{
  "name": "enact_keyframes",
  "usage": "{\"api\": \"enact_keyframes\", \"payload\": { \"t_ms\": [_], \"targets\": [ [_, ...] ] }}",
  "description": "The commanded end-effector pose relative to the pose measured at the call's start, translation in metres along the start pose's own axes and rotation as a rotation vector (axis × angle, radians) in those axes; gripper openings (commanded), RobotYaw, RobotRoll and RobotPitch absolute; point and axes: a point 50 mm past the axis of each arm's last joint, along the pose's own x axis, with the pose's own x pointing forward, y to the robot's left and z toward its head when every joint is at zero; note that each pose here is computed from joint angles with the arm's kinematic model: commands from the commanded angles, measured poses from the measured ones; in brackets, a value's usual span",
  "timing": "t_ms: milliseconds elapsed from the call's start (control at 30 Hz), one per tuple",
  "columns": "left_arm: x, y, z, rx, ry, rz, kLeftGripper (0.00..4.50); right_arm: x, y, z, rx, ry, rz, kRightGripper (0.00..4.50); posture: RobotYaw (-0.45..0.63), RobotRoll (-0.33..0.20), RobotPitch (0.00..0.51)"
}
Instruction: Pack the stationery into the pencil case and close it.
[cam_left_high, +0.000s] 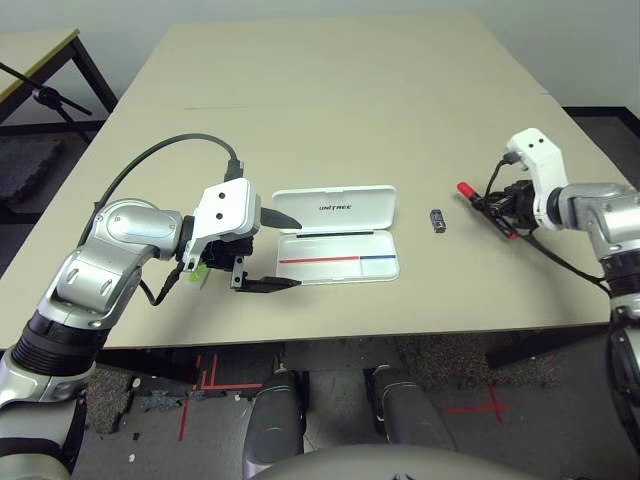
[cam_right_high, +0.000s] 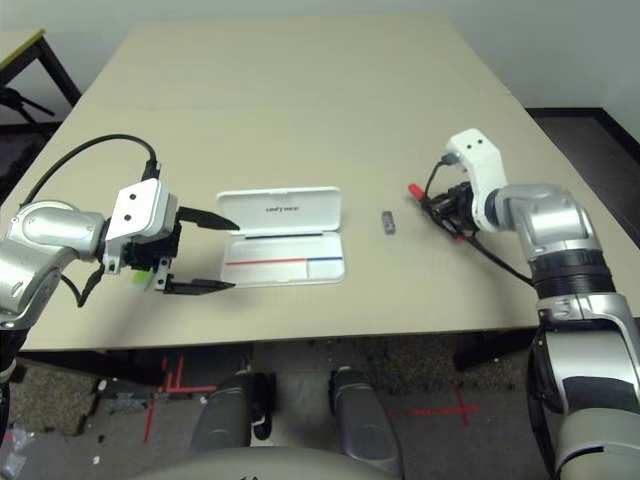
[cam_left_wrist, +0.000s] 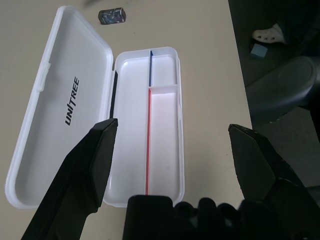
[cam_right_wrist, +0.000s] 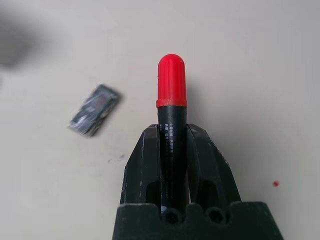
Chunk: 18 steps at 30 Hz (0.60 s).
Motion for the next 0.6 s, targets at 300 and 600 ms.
{"api": "enact_keyframes", "payload": {
  "t_ms": [300, 600],
  "targets": [
    [-0.002, -0.003, -0.008, -0.010, 0.042, 0.006, 4.50, -0.008, 0.025, 0.023, -0.357, -0.041, 0.307, 0.47, -0.03, 0.000, 0.113],
    [-0.002, -0.007, -0.011, -0.021, 0.058, 0.007, 4.50, -0.010, 0.060, 0.040, -0.444, -0.040, 0.545, 0.47, -0.02, 0.000, 0.112]
  ]
}}
